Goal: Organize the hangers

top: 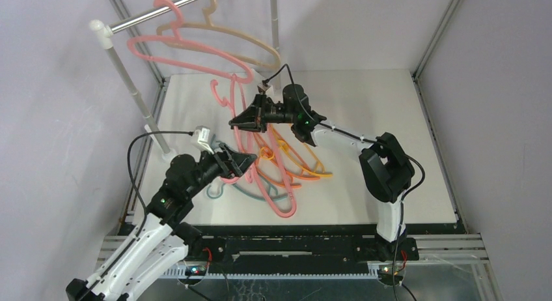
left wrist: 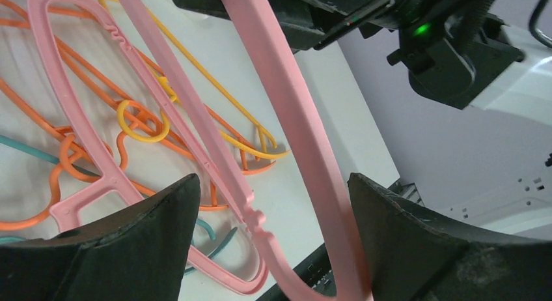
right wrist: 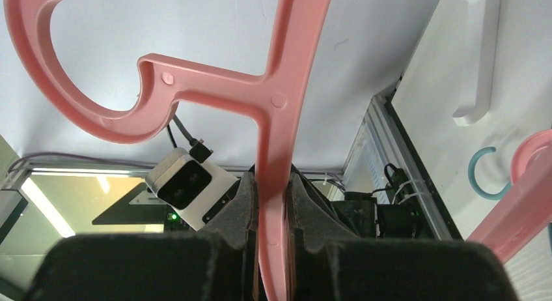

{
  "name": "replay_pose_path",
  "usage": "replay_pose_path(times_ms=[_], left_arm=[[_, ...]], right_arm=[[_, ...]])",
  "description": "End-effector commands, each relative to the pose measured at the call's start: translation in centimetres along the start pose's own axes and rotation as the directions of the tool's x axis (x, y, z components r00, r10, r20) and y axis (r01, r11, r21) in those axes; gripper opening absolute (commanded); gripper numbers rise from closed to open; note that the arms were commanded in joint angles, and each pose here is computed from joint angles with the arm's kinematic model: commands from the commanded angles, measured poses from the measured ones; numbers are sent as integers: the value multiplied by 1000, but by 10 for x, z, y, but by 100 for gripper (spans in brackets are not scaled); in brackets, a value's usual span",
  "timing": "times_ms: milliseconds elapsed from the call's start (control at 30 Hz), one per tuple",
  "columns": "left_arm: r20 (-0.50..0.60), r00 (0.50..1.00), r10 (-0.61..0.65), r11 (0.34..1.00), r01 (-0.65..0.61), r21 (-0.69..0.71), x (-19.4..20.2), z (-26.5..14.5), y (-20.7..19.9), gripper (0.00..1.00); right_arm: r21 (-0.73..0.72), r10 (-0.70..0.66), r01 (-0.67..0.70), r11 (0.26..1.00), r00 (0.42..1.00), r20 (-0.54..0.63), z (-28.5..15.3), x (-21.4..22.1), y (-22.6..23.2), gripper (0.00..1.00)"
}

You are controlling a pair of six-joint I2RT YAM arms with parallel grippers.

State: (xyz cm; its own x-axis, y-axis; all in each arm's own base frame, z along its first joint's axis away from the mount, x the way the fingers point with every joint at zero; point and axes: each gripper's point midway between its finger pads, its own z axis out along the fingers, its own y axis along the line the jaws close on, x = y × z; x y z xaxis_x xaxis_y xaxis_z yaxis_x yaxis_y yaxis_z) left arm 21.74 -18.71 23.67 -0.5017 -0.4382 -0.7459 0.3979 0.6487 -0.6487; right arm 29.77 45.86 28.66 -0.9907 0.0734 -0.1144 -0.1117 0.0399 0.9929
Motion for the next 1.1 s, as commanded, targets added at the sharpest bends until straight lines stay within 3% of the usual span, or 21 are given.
replay_pose_path(times_ms=[0,67,167,200,233,300,333,500,567,700,767,833,1067], left_arm=[[5,1000,-12,999,12,-53,2,14,11,86],[-7,1000,-15,996,14,-86,7,19,19,80],[-25,999,-20,990,16,-142,13,22,30,63],[-33,999,-22,987,16,-161,15,22,33,53],[-51,998,-23,982,13,-189,19,21,39,34],[-72,997,-22,972,4,-235,23,17,47,6],[-80,997,-24,964,2,-264,24,15,52,1],[-74,996,-44,896,7,-444,22,-4,80,0],[-62,997,-44,853,5,-522,17,-16,90,0],[-39,999,-9,757,-19,-653,5,-40,109,0],[-15,1000,16,699,-22,-715,-6,-54,116,0],[0,999,44,651,-28,-759,-16,-66,120,0],[86,989,122,568,1,-823,-51,-88,119,0]], right_arm=[[-65,-43,41,997,999,-19,6,11,37,6],[-74,-36,33,997,999,-38,7,16,42,6],[-83,-18,13,996,998,-63,4,22,47,6],[-87,-15,9,996,998,-68,1,24,50,6],[-83,-7,1,997,997,-73,-1,25,48,6],[-80,-3,-4,997,997,-78,-6,27,48,6],[-76,1,-8,997,997,-81,-8,27,46,6],[-45,14,-19,999,993,-116,-19,31,38,7],[-1,8,-8,1000,991,-133,-26,35,31,13],[119,-34,50,992,991,-132,-53,36,18,31],[157,-47,69,985,989,-138,-67,37,15,49],[197,-53,82,977,987,-149,-82,40,14,59],[301,-211,257,918,961,-179,-119,41,22,65]])
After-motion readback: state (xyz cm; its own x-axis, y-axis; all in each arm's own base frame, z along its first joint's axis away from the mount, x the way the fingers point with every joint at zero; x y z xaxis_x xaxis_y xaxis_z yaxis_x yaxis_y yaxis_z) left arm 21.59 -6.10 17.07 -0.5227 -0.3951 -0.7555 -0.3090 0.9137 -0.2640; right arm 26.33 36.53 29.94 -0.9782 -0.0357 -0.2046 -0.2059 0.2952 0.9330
